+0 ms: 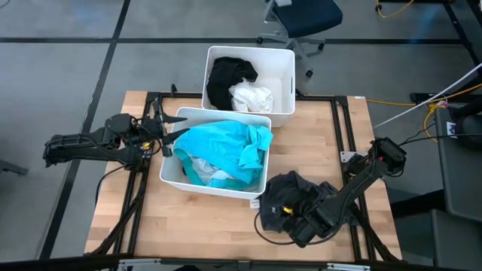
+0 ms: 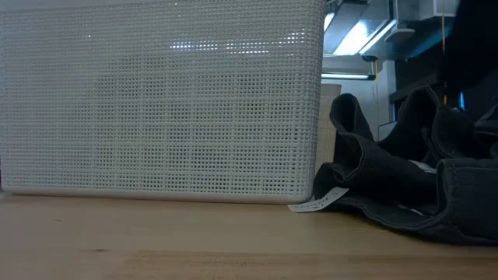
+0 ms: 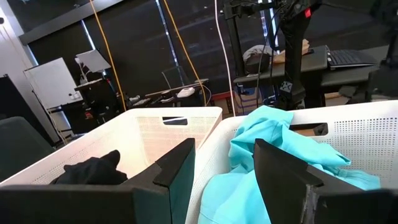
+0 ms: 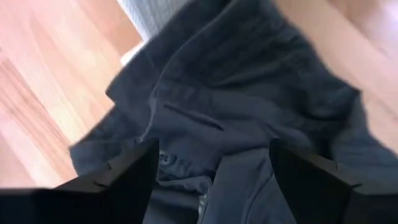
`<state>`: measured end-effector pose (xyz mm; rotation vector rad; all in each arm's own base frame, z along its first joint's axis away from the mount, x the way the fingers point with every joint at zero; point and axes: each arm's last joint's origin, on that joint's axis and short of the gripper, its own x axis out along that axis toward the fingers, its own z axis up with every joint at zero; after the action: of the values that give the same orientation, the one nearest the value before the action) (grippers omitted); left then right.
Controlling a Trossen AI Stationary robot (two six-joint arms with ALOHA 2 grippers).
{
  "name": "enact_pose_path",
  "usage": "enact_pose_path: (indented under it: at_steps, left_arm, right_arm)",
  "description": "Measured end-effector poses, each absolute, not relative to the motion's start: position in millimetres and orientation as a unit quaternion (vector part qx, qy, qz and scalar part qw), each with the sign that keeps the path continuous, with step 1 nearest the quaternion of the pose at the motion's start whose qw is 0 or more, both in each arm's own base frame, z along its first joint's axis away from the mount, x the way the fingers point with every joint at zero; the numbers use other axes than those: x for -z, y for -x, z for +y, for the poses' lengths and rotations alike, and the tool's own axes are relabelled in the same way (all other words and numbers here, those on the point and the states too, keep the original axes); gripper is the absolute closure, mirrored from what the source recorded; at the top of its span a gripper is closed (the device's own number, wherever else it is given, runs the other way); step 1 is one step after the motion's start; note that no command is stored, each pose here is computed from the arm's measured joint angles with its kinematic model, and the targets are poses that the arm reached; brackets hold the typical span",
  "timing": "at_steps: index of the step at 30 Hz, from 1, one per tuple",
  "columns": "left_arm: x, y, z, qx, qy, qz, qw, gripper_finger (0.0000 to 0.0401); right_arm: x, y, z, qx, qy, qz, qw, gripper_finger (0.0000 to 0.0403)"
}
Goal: Sort clothes
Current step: Put the black cargo shorts into the bottom white bin
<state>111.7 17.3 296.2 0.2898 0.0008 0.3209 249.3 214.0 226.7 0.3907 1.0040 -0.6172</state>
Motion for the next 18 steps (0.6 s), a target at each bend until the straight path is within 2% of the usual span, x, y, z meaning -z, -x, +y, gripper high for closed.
enact_pose_path:
  at_steps: [9, 18]
  left_arm:
    - [-296, -112, 17, -0.159, -0.144, 0.000, 0.977, 0.0251]
    - [-296, -112, 17, -0.159, -0.144, 0.000, 0.977, 0.0251]
  right_arm:
    - [-189, -245, 212, 0.240, -0.167, 0.493, 0.819, 0.0093]
    - [-147, -233, 200, 0.236, -0.112, 0.505, 0.823, 0.0093]
